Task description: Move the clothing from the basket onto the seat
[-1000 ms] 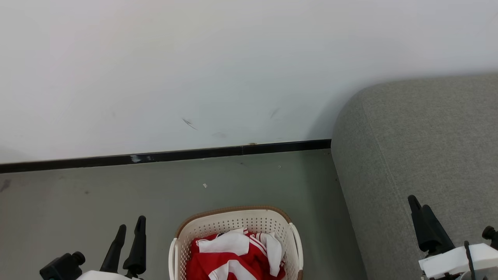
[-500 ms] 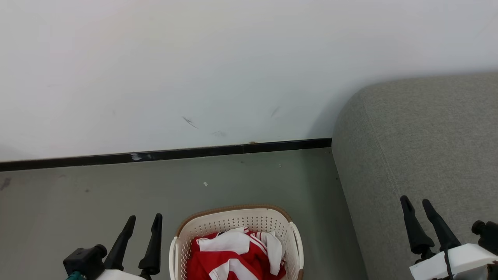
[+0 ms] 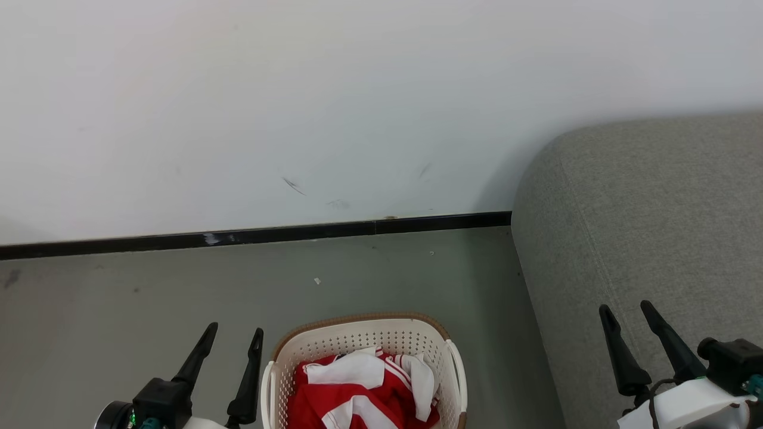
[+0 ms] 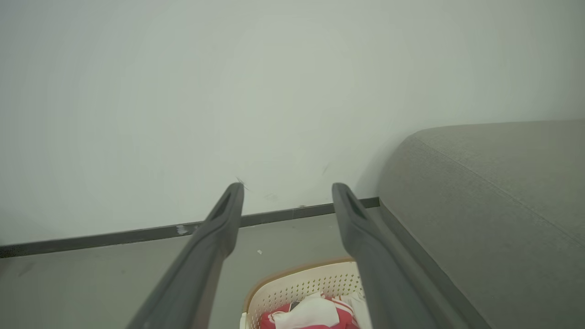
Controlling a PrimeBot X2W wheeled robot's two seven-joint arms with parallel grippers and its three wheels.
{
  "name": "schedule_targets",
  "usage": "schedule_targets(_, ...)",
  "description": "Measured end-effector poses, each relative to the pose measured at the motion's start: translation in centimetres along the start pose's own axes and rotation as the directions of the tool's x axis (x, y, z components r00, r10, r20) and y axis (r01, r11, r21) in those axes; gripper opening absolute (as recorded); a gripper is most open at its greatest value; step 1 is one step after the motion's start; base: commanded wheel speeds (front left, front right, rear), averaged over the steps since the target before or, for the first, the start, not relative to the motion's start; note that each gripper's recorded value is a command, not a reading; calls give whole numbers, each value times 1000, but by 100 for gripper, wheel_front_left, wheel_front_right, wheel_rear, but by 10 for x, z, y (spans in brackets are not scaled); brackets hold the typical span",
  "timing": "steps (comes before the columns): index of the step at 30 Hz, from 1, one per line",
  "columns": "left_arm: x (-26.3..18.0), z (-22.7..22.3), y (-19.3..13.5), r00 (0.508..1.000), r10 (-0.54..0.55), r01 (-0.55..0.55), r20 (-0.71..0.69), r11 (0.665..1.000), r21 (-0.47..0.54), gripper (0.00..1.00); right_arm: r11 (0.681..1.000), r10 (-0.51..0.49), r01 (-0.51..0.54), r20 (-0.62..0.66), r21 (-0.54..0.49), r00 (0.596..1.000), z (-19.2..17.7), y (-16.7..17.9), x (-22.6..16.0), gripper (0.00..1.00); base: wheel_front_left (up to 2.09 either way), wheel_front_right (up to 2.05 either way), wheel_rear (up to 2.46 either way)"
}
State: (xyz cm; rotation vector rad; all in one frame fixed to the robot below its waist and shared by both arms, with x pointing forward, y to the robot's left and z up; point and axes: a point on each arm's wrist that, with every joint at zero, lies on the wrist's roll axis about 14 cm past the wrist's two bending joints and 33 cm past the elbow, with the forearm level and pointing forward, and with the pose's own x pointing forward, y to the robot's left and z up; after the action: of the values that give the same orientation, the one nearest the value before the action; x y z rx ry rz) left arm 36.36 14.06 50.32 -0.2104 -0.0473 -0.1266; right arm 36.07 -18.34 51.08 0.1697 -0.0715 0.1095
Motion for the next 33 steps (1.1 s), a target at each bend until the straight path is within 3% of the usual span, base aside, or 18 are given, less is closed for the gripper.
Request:
schedule_targets(7, 0, 2, -1, 1000, -9, 8, 11, 996, 94, 100, 994, 26, -25, 7, -104, 1000, 1, 5, 0, 100, 0, 0, 0)
schedule_targets(33, -4, -12, 20, 997, 65, -62, -30, 994, 95, 100, 996, -44, 41, -39, -80, 998, -16, -8, -9, 100, 0, 0, 0)
